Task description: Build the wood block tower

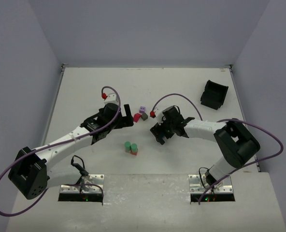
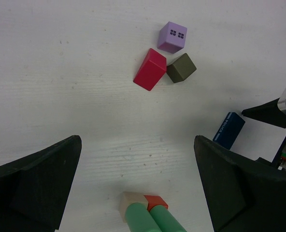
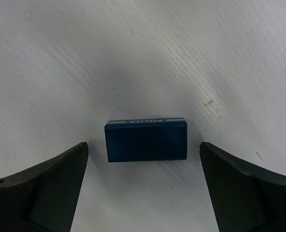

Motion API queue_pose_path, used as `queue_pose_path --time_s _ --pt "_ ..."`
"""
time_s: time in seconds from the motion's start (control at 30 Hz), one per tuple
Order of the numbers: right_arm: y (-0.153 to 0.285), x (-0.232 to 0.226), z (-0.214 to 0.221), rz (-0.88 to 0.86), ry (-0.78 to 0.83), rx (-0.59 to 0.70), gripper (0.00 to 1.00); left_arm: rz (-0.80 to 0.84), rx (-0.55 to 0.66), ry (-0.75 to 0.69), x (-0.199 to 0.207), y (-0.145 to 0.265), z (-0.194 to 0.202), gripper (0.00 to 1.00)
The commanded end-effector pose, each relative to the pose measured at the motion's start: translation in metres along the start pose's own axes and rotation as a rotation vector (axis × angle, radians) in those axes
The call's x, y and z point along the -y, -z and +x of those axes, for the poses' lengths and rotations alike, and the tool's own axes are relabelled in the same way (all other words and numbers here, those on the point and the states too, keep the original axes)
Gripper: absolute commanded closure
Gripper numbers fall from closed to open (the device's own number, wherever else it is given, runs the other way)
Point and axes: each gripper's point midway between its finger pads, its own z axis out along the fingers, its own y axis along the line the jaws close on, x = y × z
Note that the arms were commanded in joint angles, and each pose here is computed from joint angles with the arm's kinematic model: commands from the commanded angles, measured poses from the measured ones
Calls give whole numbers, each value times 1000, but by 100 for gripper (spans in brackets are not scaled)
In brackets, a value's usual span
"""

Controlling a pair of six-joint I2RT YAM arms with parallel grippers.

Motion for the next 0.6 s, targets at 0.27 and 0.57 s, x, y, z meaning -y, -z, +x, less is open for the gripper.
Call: queue_pose_path --time_s 0.27,0.57 --pt "-5 6 -23 1 7 39 37 20 74 11 6 8 -23 0" --pt "11 0 -42 -33 55 105 66 18 77 19 4 10 -22 0"
